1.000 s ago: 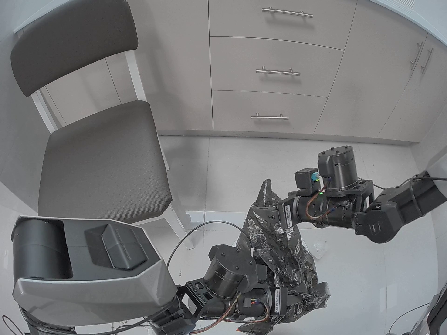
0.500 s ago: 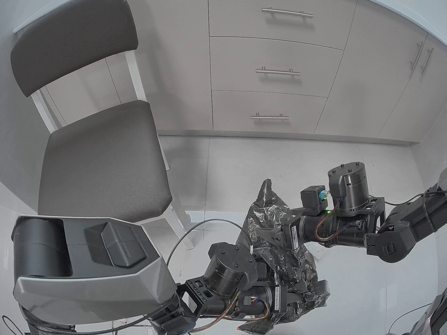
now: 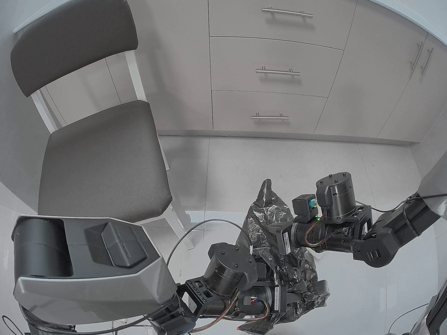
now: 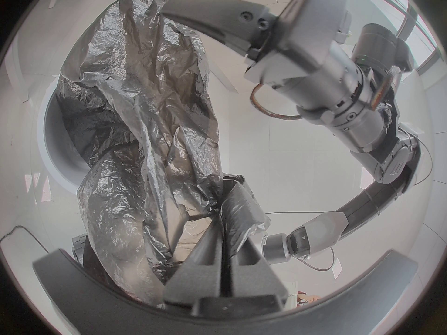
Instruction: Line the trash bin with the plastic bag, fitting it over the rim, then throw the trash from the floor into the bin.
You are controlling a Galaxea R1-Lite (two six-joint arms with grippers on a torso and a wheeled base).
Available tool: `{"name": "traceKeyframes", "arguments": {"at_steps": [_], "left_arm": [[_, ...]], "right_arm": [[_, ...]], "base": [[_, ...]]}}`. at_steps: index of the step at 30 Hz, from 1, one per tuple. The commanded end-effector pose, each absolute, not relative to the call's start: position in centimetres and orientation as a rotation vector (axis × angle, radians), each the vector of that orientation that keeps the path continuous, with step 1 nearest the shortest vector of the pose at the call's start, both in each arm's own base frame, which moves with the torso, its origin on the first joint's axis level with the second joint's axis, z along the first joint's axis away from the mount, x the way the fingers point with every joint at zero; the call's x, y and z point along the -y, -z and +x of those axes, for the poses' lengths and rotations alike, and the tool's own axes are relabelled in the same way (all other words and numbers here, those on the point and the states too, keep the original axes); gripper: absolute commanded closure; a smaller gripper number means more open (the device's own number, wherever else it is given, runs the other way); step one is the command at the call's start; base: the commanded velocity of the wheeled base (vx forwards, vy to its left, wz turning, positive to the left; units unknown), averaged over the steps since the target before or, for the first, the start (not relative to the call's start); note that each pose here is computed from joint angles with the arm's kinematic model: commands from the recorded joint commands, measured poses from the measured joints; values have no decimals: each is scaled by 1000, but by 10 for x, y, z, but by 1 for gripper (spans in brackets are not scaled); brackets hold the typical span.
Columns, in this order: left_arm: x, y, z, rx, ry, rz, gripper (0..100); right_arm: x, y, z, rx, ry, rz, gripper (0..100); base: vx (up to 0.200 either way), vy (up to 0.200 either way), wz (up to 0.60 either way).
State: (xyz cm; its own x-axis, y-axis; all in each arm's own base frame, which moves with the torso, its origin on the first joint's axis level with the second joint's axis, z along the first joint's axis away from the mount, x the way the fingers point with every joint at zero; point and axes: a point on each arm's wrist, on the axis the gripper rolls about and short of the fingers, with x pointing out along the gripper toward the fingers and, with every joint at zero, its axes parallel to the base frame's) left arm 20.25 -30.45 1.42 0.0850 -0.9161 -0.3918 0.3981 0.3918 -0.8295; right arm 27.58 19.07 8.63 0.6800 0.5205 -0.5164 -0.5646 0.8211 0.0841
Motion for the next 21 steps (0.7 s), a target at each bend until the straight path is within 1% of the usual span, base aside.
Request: {"name": "traceKeyframes", "arguments": {"at_steps": [1,5,11,18,21], "left_arm": [[304,-13,203,-1069,1073,-609,100],[305,-14,203,-1067,1074,-608,100],[305,-14,203,-1067,1074,-608,100],[305,-14,203,-1066,1073,-608,100],[305,-14,203,-1066,1073,-608,100]], "right_arm": [[-191,-73,282,-586,-595,-90,100],[-189,-72,290,-566,-577,-82,100],[-183,-83,301,-514,-547,-59,100],[-188,-95,311,-459,-537,-44,100],[-189,-90,313,-470,-516,-40,100]], "base": [[0,0,0],[0,0,0],[0,0,0],[0,0,0],[0,0,0]]}}
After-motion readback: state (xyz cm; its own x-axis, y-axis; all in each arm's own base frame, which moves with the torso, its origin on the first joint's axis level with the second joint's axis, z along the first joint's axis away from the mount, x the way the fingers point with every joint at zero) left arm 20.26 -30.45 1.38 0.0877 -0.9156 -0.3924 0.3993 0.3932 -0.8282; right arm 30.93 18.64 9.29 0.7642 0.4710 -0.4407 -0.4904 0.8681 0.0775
